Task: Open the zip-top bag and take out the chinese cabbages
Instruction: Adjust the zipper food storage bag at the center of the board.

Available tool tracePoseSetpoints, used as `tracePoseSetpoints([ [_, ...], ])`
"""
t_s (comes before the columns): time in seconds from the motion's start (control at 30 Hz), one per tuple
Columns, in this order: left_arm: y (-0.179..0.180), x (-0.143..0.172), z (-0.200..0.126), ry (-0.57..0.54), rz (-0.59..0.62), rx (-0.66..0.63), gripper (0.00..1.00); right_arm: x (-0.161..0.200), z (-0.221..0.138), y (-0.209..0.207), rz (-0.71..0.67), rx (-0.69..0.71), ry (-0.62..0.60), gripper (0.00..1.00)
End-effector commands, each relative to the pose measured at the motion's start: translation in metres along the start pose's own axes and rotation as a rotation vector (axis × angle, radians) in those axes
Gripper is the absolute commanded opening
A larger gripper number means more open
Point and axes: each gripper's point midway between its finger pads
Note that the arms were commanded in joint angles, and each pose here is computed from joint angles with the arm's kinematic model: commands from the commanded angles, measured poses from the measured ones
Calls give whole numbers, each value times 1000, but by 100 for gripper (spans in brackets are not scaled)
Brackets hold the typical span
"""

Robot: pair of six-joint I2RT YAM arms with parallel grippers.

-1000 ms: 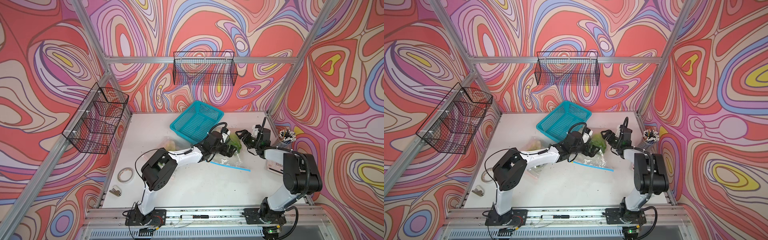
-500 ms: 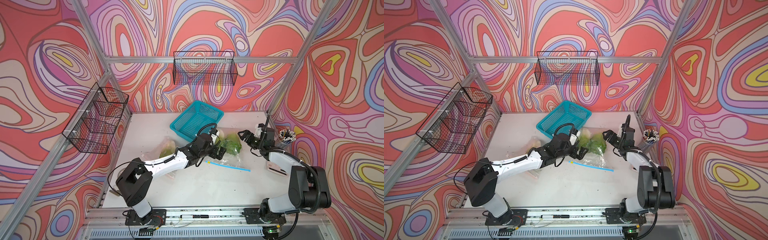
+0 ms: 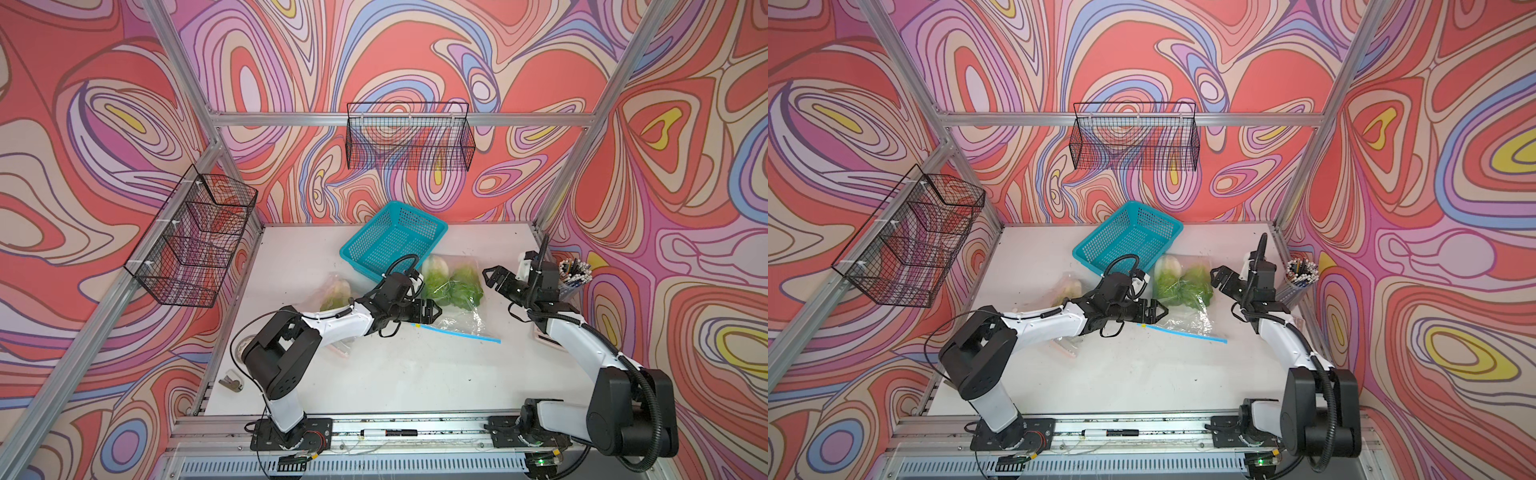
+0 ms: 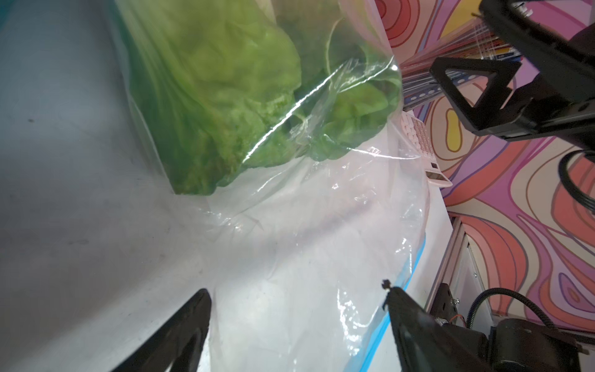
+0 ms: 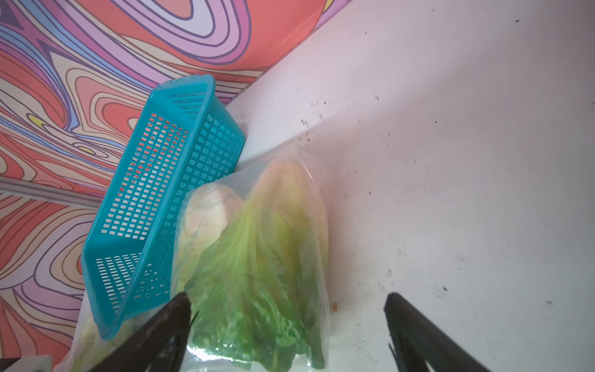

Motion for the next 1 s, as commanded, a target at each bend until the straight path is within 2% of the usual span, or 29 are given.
tracePoseSetpoints([
  [0.0, -15, 0, 10, 33, -95, 83, 82, 17, -6, -16, -7, 65, 49, 98],
  [0.27, -32, -2, 27, 33, -150, 172, 69, 23, -13, -17, 19, 62, 63, 98],
  [0.5, -55, -3, 49, 61, -178, 246, 48, 11, -27, -15, -3, 83, 28, 98],
  [0.67, -61, -13, 51, 30, -187, 250, 39, 9, -33, -15, -29, 98, 30, 98],
  [0.8, -70, -16, 55, 47, -183, 269, 30, 9, -35, -15, -46, 103, 28, 98],
  [0.97, -62, -13, 55, 51, -201, 248, 23, 7, -40, -18, -54, 131, 27, 98],
])
Point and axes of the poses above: each gripper's point midway between its finger pads, its own z axis out along the fingers, its own y axis along the line the jaws close on, x = y × z, and after that the axes turned 12 degrees about -z, right-handed
